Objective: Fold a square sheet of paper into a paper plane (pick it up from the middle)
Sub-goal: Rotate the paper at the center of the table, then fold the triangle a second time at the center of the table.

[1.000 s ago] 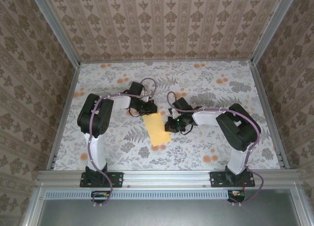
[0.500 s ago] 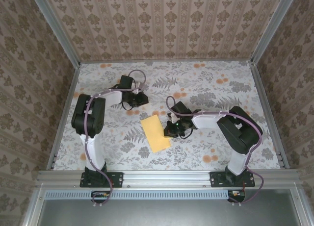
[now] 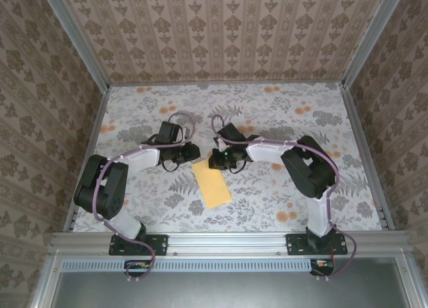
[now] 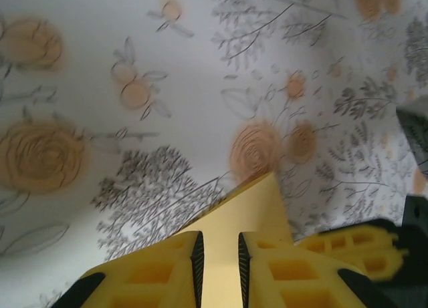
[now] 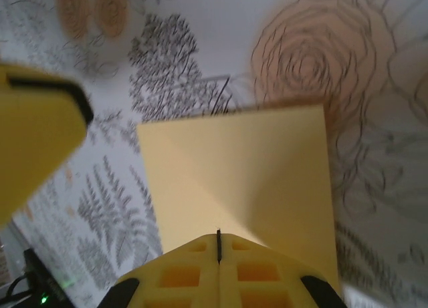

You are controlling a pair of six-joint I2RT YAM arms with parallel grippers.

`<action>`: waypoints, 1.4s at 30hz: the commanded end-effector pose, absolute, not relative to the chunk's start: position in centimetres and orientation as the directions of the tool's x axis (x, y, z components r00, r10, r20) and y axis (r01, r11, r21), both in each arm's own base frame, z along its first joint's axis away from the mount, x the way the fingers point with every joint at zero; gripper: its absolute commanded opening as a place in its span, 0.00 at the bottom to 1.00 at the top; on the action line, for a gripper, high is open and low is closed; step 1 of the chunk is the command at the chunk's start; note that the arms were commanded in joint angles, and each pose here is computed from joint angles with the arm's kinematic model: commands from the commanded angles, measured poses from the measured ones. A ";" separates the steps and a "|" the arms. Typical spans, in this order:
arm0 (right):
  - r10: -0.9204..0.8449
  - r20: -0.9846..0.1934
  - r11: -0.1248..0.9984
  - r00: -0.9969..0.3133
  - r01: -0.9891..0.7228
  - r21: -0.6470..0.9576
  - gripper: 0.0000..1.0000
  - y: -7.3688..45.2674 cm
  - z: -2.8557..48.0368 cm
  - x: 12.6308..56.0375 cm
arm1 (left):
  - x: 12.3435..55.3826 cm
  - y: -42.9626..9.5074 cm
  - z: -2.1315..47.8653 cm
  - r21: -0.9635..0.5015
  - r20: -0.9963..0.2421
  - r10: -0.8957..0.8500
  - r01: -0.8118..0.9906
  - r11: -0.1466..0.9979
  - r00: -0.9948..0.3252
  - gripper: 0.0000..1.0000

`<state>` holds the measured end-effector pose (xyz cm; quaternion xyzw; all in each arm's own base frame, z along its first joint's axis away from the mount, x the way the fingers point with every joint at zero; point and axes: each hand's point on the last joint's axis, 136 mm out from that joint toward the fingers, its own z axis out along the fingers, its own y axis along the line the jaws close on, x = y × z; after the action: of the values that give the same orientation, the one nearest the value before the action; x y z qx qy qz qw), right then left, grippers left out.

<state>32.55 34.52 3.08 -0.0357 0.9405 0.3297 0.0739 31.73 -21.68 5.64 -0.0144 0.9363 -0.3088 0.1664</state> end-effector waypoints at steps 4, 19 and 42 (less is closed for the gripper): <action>0.044 -0.140 0.849 -0.989 -0.037 0.527 0.00 32.0 0.3 34.6 | 31.4 -20.4 6.0 -0.571 -0.299 -0.226 -0.017 0.821 -0.927 0.29; 0.191 -0.200 0.826 -0.961 0.048 0.561 0.19 26.6 5.3 35.6 | 25.0 -22.7 5.7 -0.569 -0.147 -0.186 -0.071 0.820 -0.972 0.71; 0.166 -0.054 0.844 -0.985 0.113 0.525 0.21 26.1 1.1 31.5 | 19.9 -26.2 5.1 -0.581 0.021 -0.180 -0.159 0.799 -0.983 0.87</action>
<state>31.56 26.23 1.74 0.0673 0.9558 0.2791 0.0628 20.22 -25.49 4.95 -0.0859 0.9491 -0.3010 0.0339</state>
